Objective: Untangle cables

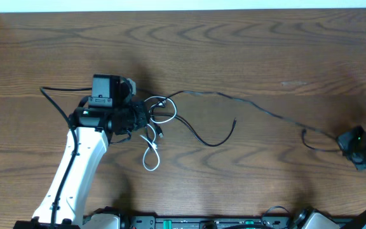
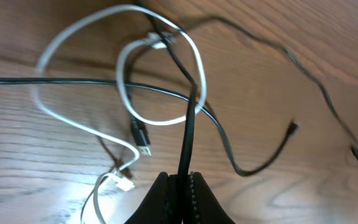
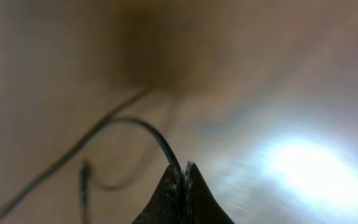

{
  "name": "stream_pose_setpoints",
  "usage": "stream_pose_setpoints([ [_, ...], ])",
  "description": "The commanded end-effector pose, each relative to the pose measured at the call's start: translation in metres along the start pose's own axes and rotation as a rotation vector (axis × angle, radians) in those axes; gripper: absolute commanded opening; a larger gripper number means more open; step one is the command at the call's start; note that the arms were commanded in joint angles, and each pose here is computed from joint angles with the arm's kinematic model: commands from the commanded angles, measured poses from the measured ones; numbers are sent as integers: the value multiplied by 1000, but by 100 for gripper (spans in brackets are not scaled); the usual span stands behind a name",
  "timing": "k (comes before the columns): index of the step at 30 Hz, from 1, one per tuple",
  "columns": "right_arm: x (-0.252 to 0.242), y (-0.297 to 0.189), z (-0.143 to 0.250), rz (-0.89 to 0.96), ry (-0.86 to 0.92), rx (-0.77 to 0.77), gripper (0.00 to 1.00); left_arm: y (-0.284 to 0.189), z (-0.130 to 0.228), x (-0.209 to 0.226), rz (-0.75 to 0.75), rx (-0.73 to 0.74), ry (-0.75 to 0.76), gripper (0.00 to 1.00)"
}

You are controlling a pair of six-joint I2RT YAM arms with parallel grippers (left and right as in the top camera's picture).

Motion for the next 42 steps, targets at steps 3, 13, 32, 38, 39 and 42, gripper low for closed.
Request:
stream_pose_setpoints([
  [3, 45, -15, 11, -531, -314, 105, 1, 4, 13, -25, 75, 53, 62, 8],
  [13, 53, -14, 15, -528, -363, 100, 1, 29, 37, -47, 13, 137, 197, 8],
  [32, 96, -13, 66, -473, -722, 126, 65, 84, 62, -45, -80, 339, 225, 8],
  [38, 116, -18, 87, -414, -884, 113, 65, 84, 57, -37, -181, 290, 241, 8],
  [39, 119, -19, 89, -398, -908, 111, 65, 84, 57, -36, -187, 287, 242, 8],
  [42, 128, -24, 90, -315, -960, 109, 65, 84, 56, -36, -187, 282, 243, 8],
])
Point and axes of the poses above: each gripper's point midway between its finger pads, its own y axis out along the fingers, its own x axis along the line the jaws close on, z = x × y, the point moved 9 cm from there along -y, back along the fingers
